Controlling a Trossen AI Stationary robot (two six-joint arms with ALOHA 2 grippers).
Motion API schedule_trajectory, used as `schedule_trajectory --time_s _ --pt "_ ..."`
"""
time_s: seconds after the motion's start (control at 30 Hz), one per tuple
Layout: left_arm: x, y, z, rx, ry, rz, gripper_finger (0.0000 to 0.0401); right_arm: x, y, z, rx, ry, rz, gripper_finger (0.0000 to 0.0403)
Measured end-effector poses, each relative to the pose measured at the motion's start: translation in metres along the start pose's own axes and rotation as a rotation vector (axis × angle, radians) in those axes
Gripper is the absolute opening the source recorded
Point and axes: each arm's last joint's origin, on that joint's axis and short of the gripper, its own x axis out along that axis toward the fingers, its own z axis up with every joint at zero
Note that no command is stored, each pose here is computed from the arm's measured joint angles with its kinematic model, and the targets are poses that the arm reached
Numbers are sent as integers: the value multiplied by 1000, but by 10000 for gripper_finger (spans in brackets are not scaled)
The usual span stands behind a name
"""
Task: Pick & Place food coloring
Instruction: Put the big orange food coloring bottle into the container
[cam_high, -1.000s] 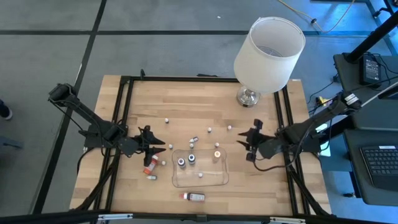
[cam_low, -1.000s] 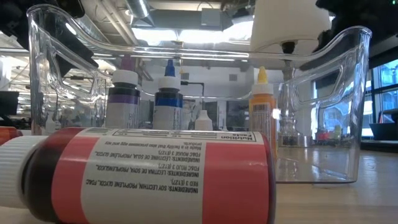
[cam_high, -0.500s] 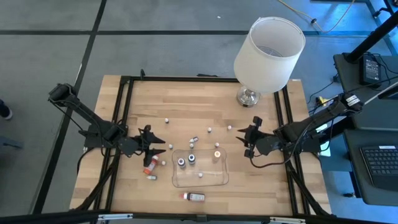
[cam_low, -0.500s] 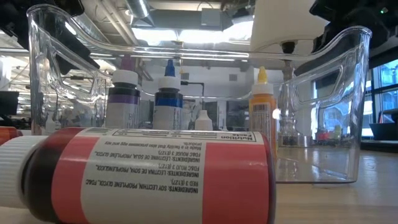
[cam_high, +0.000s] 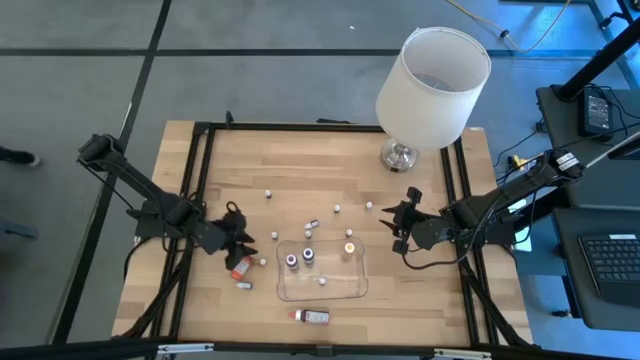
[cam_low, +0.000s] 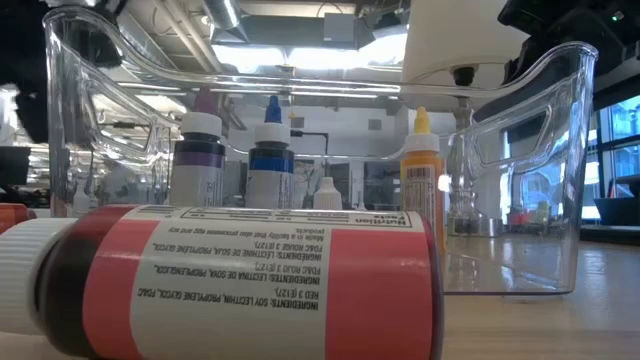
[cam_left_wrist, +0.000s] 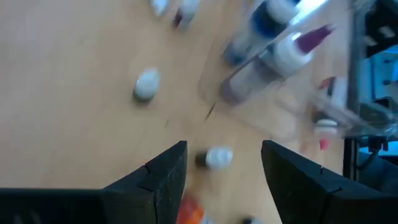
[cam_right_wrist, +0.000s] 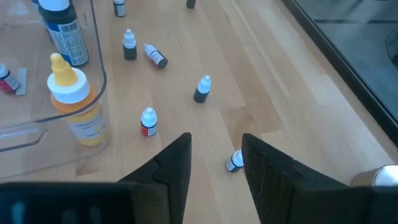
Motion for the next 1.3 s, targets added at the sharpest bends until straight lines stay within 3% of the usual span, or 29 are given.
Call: schedule_trajectory --time_s 0.13,0.53,0.8,1.03,1.3 --pt "-6 -2 2 -65 68 48 194 0 0 0 1 -1 0 145" --pt "8 -1 4 -51 107 173 191 0 0 0 2 -2 1 145" --pt "12 -1 3 -47 107 199 191 0 0 0 1 -1 1 145" --pt "12 0 5 92 71 218 192 0 0 0 0 -1 1 145" --pt "12 0 5 105 66 214 225 0 0 0 -1 -1 0 145"
